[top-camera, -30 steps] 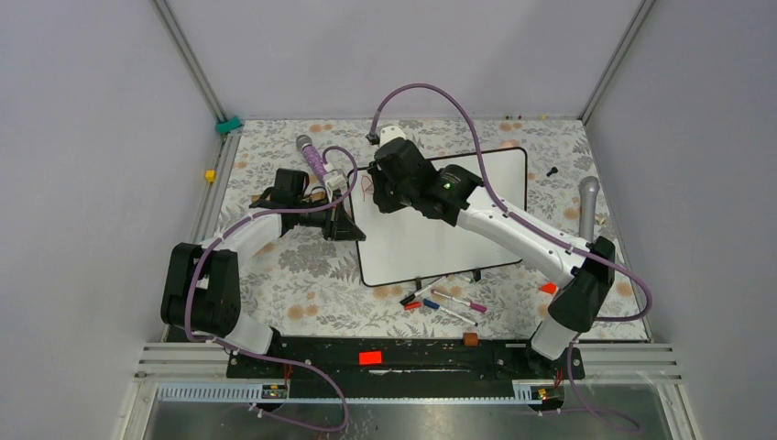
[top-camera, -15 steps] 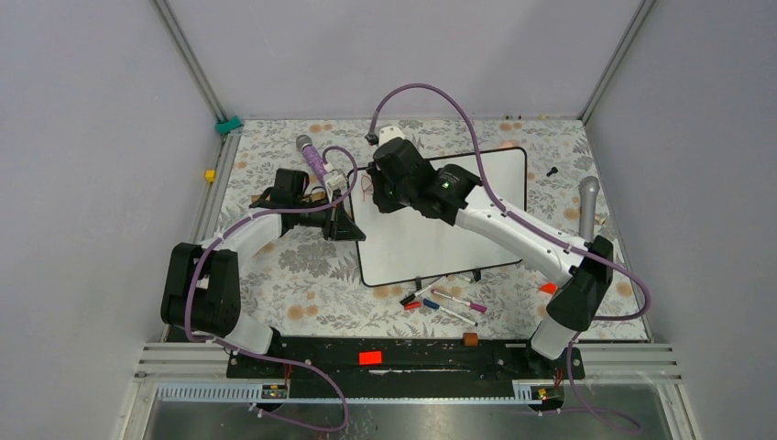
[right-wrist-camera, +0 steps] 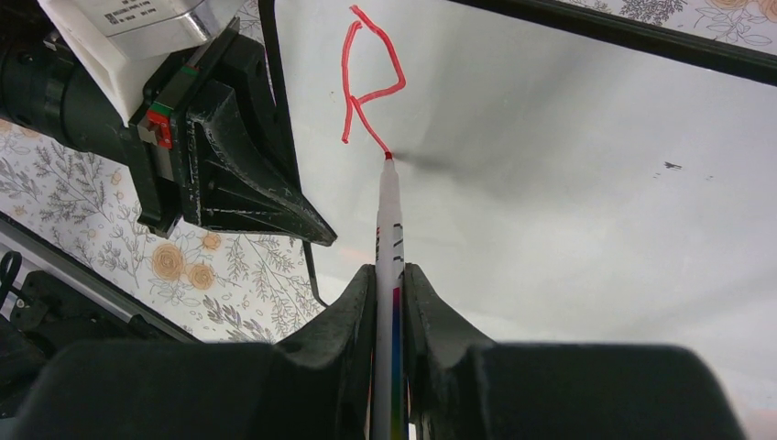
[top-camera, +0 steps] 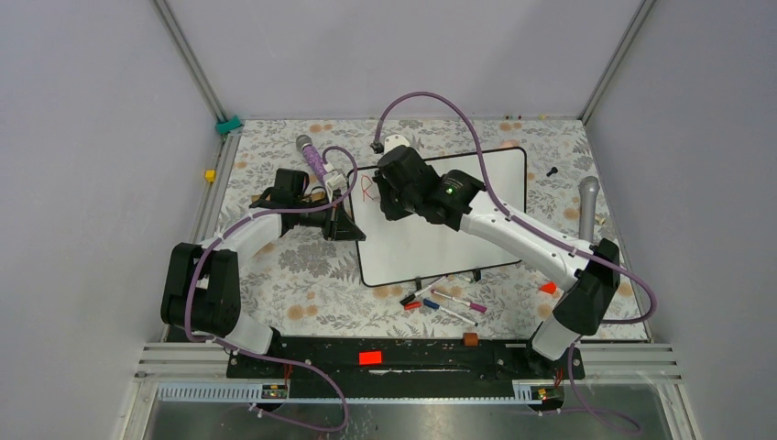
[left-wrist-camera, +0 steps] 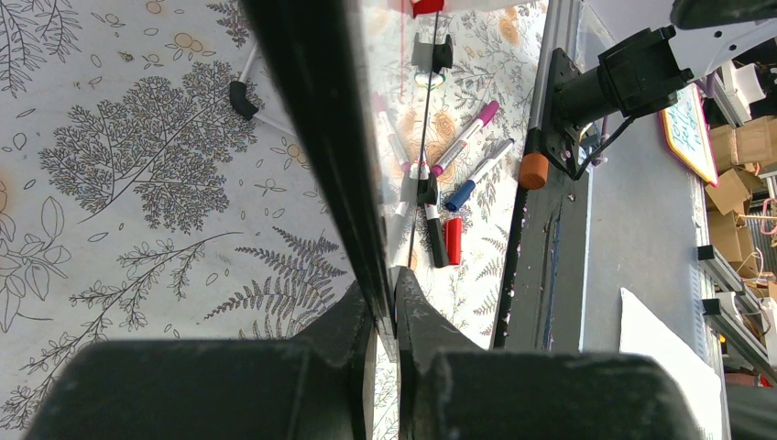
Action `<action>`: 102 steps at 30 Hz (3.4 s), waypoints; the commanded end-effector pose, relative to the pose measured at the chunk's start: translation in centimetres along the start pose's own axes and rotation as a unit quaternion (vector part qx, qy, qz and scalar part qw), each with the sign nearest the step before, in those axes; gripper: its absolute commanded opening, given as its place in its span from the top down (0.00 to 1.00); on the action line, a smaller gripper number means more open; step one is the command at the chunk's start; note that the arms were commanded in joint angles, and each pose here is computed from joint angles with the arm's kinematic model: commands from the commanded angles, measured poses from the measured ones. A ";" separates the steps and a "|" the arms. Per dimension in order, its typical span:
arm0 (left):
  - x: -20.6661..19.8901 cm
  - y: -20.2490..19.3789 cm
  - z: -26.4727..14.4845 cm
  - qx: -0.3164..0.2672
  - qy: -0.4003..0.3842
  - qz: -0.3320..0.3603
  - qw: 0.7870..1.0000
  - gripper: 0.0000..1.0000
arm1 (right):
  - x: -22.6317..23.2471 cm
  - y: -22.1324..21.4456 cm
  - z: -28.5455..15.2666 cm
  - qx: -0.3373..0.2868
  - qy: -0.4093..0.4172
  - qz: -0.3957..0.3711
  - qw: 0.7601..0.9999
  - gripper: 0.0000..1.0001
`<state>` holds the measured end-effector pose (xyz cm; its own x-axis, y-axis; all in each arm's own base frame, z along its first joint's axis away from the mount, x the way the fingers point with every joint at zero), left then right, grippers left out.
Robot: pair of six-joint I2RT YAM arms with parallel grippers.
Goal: Write a sentence on the whiteboard
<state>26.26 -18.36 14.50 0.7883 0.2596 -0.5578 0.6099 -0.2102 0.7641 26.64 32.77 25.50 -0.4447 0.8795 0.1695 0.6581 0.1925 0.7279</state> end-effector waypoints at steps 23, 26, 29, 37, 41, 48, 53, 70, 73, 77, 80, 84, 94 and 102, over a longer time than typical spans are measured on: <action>1.0 0.4 0.0 0.008 0.027 0.066 0.997 1.00 | -1.8 5.6 -2.5 -0.104 0.007 0.016 0.994 1.00; 1.0 0.3 0.0 0.008 0.025 0.066 0.997 1.00 | -1.6 5.9 -2.2 -0.105 0.006 0.019 0.994 1.00; 1.0 0.3 0.0 0.009 0.025 0.067 0.997 1.00 | -2.1 5.9 -1.8 -0.096 -0.014 0.022 0.995 1.00; 0.9 0.3 0.0 0.009 0.024 0.069 0.997 1.00 | -3.4 5.1 -1.6 -0.081 -0.053 0.026 0.995 1.00; 1.0 0.3 0.0 0.010 0.024 0.068 0.997 1.00 | -2.6 5.0 -1.6 -0.074 -0.028 0.023 0.997 1.00; 0.9 0.3 0.1 0.010 0.024 0.069 0.997 1.00 | -2.1 5.1 -1.6 -0.078 -0.010 0.023 0.997 1.00; 0.9 0.3 0.0 0.009 0.024 0.069 0.997 1.00 | -1.3 5.7 -1.4 -0.080 0.010 0.023 0.996 1.00; 0.9 0.3 0.0 0.010 0.023 0.070 0.997 1.00 | -2.3 4.3 -3.8 -0.107 0.021 0.024 0.994 1.00; 0.9 0.3 0.0 0.010 0.023 0.070 0.997 1.00 | -2.3 4.1 -3.5 -0.101 0.023 0.024 0.994 1.00; 0.8 0.3 0.0 0.009 0.023 0.071 0.997 1.00 | -1.9 4.2 -3.2 -0.098 0.030 0.024 0.994 1.00; 0.8 0.3 0.0 0.009 0.023 0.070 0.997 1.00 | -1.6 4.4 -2.9 -0.097 0.033 0.023 0.994 1.00; 0.8 0.3 0.0 0.009 0.023 0.070 0.997 1.00 | -1.4 4.7 -2.6 -0.095 0.032 0.021 0.995 1.00; 0.8 0.2 0.0 0.009 0.022 0.071 0.997 1.00 | -2.0 4.4 -1.9 -0.081 0.007 0.024 0.996 1.00; 0.8 0.3 0.0 0.009 0.022 0.071 0.997 1.00 | -2.4 2.8 -1.9 -0.061 0.006 0.030 0.998 1.00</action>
<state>26.15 -18.38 14.55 0.8046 0.2399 -0.5432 0.5897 -0.2154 0.7783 28.40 31.15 28.15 -0.4406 0.8711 0.2167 0.6016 0.1074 0.7916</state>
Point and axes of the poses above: each gripper's point midway between its finger pads, its own z axis out along the fingers, its own x axis along the line the jaws close on, y = z × x, the point moved 3 cm from there along -z, back along the fingers, and after that the axes turned 2 degrees about z, right-handed, at the moved point
